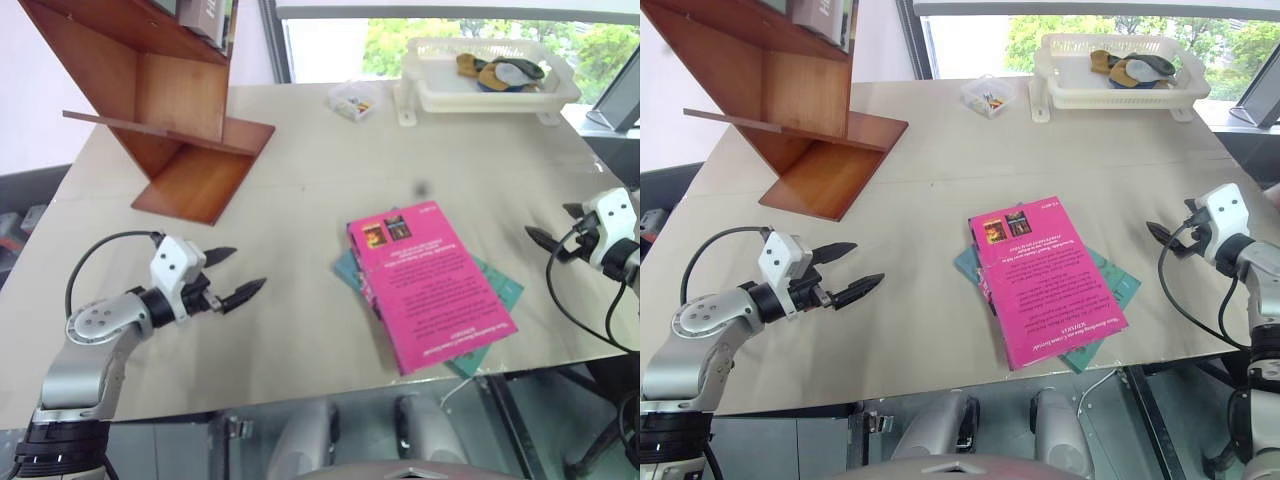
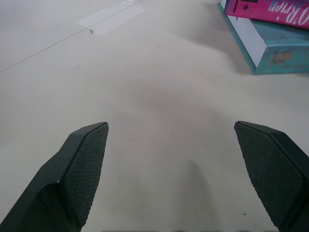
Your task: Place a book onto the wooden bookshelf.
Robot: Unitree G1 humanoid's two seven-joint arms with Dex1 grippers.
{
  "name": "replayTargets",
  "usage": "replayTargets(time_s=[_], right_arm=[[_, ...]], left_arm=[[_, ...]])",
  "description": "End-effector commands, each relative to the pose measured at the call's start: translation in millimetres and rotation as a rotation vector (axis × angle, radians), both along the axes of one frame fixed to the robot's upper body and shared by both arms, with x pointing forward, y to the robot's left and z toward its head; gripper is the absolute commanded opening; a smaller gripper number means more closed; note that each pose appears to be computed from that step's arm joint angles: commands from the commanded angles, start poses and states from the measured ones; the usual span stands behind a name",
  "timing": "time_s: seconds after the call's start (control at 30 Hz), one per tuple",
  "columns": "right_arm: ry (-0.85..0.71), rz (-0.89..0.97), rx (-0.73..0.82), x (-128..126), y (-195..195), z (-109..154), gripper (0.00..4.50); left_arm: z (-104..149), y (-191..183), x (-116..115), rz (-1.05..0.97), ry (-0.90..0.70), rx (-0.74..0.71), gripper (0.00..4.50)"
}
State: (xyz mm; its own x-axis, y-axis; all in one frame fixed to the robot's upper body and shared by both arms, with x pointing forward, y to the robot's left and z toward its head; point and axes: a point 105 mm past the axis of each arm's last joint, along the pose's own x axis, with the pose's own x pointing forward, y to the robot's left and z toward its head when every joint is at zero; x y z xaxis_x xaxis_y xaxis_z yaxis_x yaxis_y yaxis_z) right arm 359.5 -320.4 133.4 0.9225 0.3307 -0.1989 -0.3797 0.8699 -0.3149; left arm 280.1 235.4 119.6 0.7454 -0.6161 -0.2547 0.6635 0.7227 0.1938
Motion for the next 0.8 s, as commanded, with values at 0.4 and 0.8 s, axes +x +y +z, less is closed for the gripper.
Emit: replayTargets(time_s=[0.4,0.8], right_arm=[[-0.044,0.015,-0.014,0.5,-0.6,14.5,4.50],[-0.029,0.010,-0.040,-6.0,-7.6,14.8,4.50]], left_arm=[[12.3,-3.5,-3.4,-0.013,-0.044,0.008,4.48],[14.0,-4.6,-3.9,-0.015,-0.050,0.005,4.48]])
